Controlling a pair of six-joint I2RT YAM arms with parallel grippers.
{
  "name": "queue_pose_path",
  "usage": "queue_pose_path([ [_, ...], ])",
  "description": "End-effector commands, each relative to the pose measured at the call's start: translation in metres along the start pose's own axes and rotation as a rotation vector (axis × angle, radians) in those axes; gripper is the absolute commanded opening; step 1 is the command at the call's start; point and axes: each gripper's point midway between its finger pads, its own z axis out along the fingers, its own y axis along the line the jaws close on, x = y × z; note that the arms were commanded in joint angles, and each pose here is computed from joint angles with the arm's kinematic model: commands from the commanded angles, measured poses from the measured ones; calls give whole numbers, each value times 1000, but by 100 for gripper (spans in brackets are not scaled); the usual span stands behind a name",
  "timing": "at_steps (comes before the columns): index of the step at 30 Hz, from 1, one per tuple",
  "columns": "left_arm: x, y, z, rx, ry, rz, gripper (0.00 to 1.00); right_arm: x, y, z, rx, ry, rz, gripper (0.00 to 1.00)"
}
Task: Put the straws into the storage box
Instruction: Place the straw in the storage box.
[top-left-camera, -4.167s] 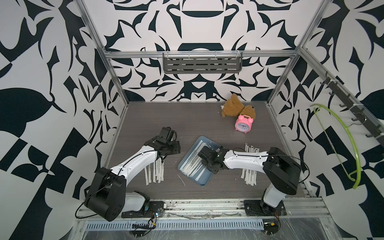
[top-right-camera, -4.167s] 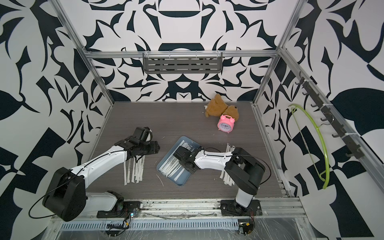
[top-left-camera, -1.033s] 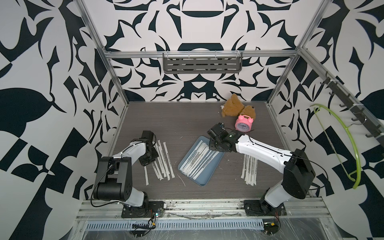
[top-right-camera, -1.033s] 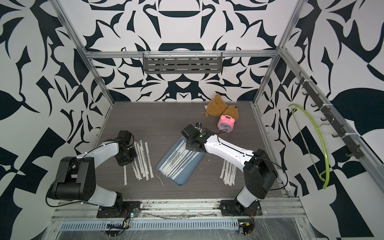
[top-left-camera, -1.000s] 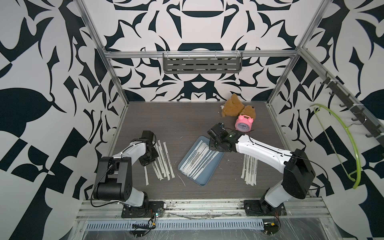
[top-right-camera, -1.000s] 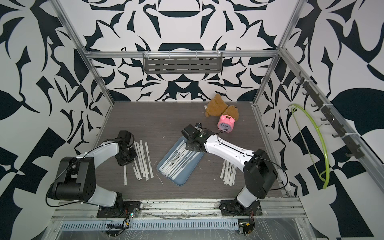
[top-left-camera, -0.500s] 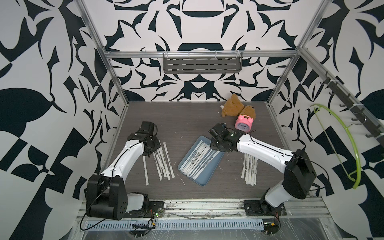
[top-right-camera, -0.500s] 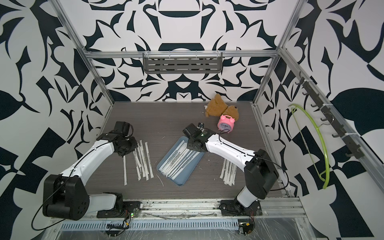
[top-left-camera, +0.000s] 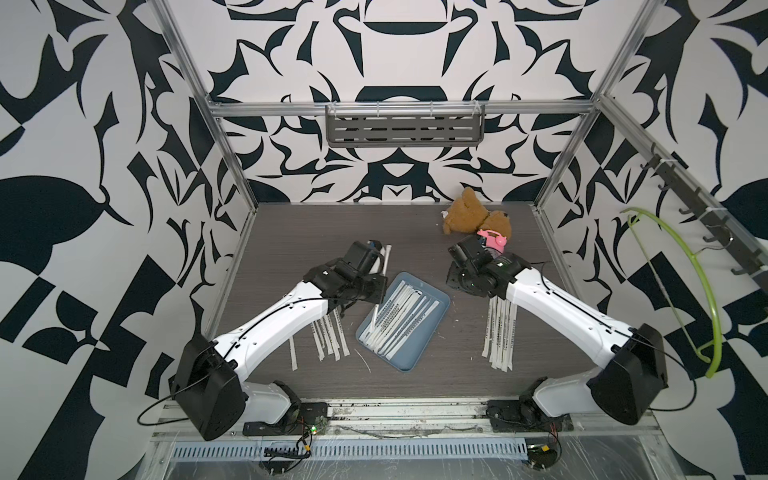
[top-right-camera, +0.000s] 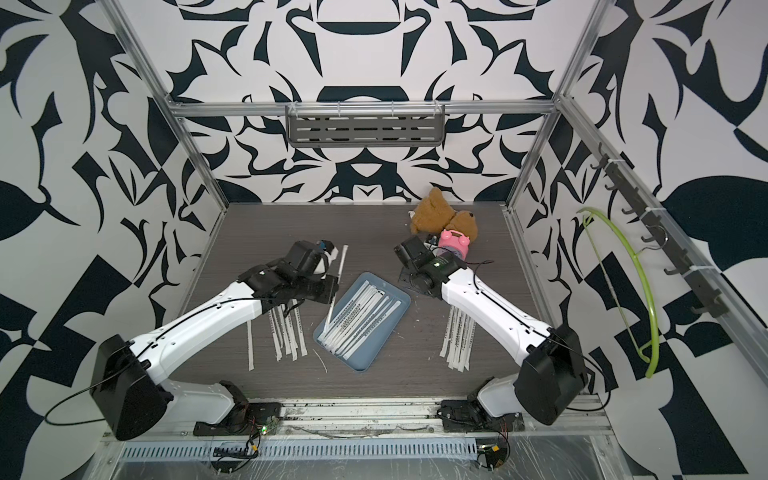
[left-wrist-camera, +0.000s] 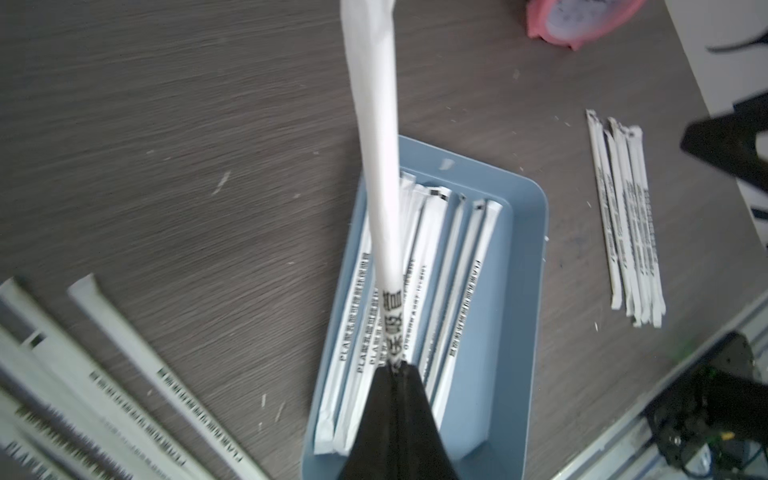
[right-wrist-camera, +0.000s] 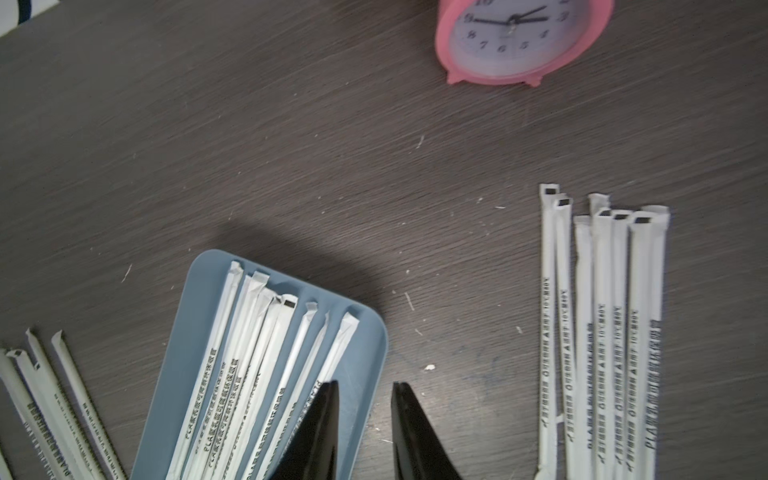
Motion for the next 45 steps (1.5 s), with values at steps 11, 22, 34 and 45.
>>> queue_pose_path([
  [11,58,-64,62,109,216,375,1,-6,-27,-7,56,-22,5,27],
  [22,76,-73,96,101,308,231,1,-4,-30,-4,65,-20,10,27],
  [34,93,-69,118,65,372,248,2,-5,-24,0,53,-14,8,27],
  [45,100,-68,131,34,411,270,3,-5,-23,0,54,-13,-1,27],
])
